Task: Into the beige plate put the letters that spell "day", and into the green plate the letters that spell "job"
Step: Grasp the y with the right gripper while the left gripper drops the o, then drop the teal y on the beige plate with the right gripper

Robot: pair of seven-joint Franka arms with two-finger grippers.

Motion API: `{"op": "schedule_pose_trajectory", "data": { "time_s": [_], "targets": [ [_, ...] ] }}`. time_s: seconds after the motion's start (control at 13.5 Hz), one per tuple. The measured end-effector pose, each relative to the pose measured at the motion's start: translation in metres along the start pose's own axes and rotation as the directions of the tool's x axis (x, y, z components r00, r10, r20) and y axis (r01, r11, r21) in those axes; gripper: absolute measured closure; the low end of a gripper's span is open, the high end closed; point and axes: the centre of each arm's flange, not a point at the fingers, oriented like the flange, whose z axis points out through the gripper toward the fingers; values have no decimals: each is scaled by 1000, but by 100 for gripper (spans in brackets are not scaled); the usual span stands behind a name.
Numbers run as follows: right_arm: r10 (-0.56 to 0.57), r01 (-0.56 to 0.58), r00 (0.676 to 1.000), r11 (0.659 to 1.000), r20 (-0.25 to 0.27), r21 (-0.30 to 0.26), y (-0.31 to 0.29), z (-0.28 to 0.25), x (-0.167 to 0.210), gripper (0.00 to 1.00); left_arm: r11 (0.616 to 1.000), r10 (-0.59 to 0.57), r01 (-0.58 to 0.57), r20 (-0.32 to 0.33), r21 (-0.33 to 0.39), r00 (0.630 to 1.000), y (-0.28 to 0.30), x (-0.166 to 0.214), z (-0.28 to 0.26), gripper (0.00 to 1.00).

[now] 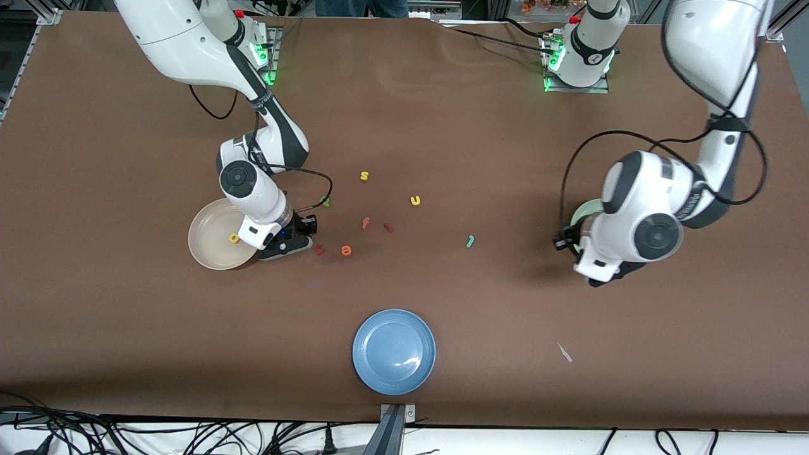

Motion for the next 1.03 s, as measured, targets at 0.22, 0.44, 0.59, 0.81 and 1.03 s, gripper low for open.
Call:
{"op": "schedule_pose_trajectory", "data": {
  "time_s": [0.22,0.44,0.59,0.81,1.03],
  "targets": [
    [-13,13,1000,1000,-7,1,-2,-5,2,61,994,104,-105,62,7,993,-56,23,29,74],
    [-52,52,998,999,36,-6,13,-19,4,61,987,157,-160,94,29,983,-82,38,66,74],
    [-99,100,992,995,80,-6,46,-54,7,61,982,179,-184,78,51,981,-81,44,96,74],
    [-179,178,975,984,132,14,115,-110,-1,61,981,184,-188,72,50,980,-84,47,117,68],
    [-191,189,968,982,160,30,156,-112,-19,59,982,183,-186,47,45,982,-83,48,103,45]
  ]
}}
